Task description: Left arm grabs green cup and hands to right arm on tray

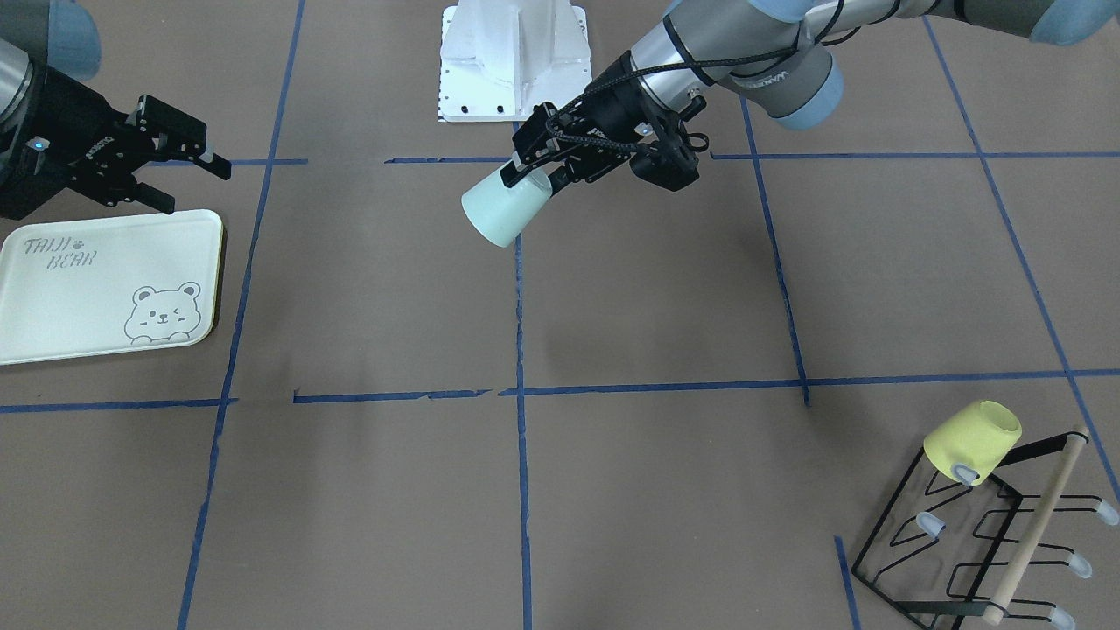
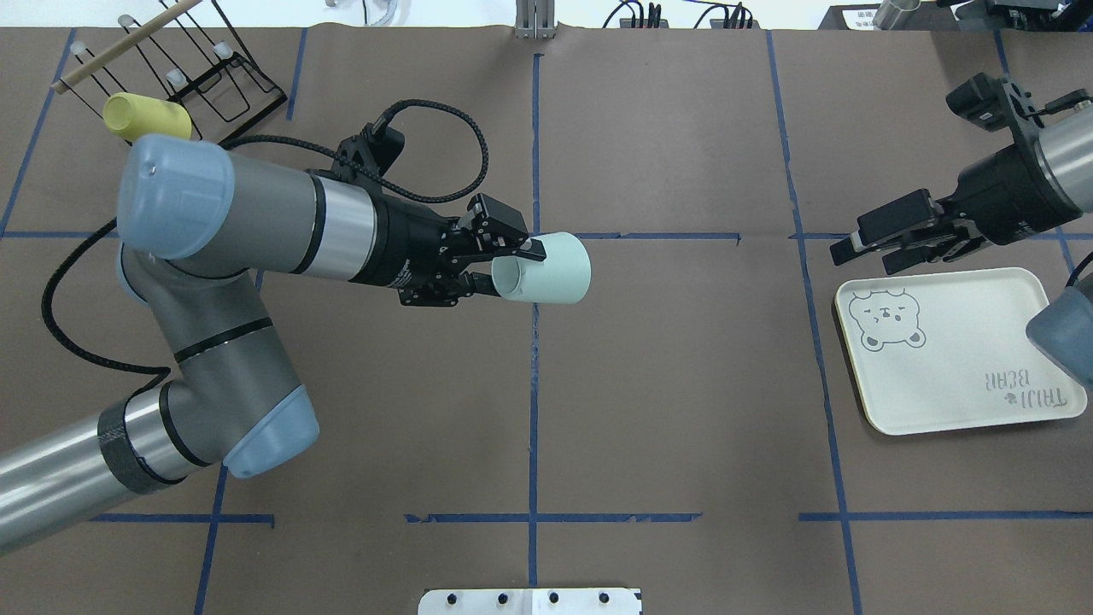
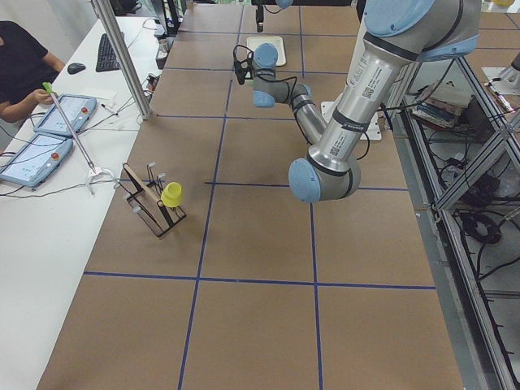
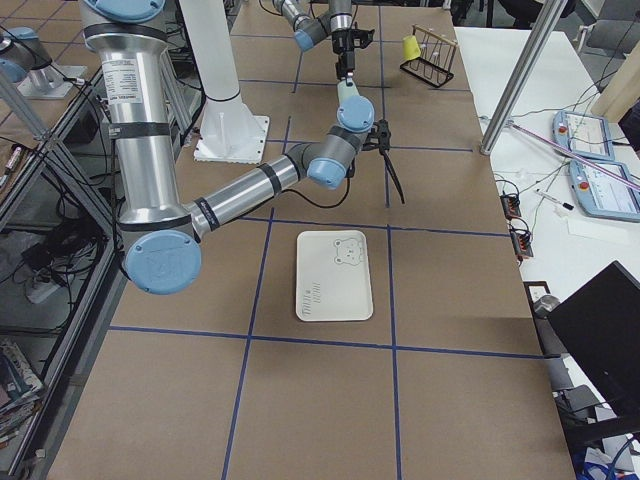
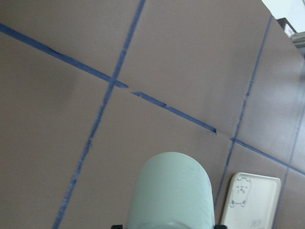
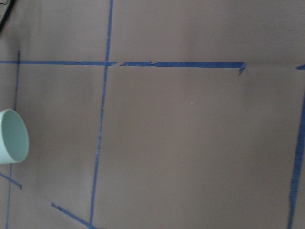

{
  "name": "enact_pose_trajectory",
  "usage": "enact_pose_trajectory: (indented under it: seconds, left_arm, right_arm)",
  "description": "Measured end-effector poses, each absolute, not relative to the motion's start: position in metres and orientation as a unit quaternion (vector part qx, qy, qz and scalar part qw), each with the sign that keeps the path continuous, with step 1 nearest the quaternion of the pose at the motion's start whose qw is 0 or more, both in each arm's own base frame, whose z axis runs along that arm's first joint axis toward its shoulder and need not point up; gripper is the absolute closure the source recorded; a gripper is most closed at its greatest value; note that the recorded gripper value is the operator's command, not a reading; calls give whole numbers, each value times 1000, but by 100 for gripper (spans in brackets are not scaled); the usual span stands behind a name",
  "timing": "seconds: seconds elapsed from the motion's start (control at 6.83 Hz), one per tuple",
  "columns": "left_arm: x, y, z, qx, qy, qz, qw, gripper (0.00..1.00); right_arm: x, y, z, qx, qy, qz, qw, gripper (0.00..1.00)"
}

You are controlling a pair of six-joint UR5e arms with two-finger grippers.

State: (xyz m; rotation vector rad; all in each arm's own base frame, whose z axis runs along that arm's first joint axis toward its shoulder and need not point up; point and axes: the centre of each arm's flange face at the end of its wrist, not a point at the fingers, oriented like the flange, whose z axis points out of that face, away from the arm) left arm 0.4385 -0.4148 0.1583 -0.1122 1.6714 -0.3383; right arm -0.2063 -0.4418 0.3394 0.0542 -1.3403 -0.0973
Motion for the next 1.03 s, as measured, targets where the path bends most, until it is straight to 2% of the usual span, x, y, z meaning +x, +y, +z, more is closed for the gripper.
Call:
enact_pose_trajectory:
  seconds: [0.73, 1.03]
  left_arm:
    - [439, -383, 210, -86, 861, -83, 495, 96]
    - [450, -366, 233, -96, 892, -73, 435, 96]
  right_arm:
    - [-216, -386, 324, 0, -760, -19, 650, 1]
    - [-230, -359, 313, -10, -823, 3, 568, 1]
